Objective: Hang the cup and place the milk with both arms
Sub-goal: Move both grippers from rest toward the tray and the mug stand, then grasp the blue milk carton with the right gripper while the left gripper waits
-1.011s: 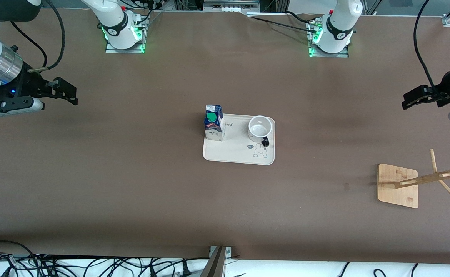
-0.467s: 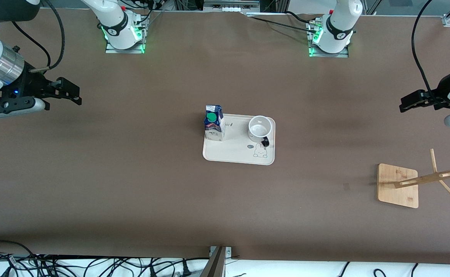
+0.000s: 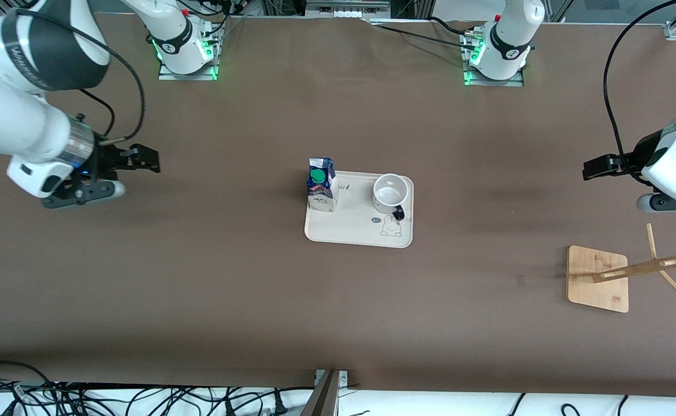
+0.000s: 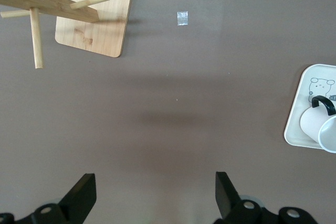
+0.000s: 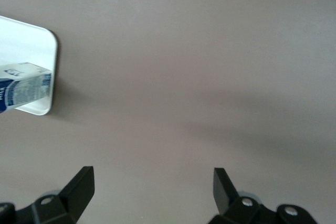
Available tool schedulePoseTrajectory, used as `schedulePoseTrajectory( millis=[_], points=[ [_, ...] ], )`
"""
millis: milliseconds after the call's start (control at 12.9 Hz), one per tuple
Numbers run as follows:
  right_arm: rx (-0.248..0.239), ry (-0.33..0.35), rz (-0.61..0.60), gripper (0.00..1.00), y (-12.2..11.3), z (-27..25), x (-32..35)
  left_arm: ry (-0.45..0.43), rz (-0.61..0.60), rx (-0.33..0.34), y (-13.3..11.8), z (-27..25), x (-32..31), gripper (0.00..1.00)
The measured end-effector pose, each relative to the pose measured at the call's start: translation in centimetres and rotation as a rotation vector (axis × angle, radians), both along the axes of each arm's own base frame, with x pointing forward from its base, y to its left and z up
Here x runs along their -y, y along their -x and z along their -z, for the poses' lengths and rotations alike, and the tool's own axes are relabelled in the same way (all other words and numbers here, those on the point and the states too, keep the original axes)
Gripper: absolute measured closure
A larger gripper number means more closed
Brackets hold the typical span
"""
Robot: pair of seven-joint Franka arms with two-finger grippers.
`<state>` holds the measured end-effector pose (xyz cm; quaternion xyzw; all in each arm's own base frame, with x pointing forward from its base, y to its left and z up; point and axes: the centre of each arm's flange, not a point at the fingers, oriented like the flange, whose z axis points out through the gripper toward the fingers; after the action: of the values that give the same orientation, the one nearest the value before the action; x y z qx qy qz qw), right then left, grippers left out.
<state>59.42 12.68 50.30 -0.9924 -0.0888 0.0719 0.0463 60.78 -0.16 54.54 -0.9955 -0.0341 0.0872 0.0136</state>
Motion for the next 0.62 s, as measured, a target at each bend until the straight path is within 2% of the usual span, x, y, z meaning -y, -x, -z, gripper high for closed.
schedulePoseTrajectory(
  millis=[156,622],
  points=[
    [-0.013,-0.018,0.056,0.0,0.7,0.2,-3.6,0.006,0.029,-0.015,-0.4,1.1,1.9,0.0],
    [0.017,-0.028,0.3,0.0,2.0,5.5,-17.6,0.016,0.087,-0.026,-4.2,9.7,6.5,0.0]
  ],
)
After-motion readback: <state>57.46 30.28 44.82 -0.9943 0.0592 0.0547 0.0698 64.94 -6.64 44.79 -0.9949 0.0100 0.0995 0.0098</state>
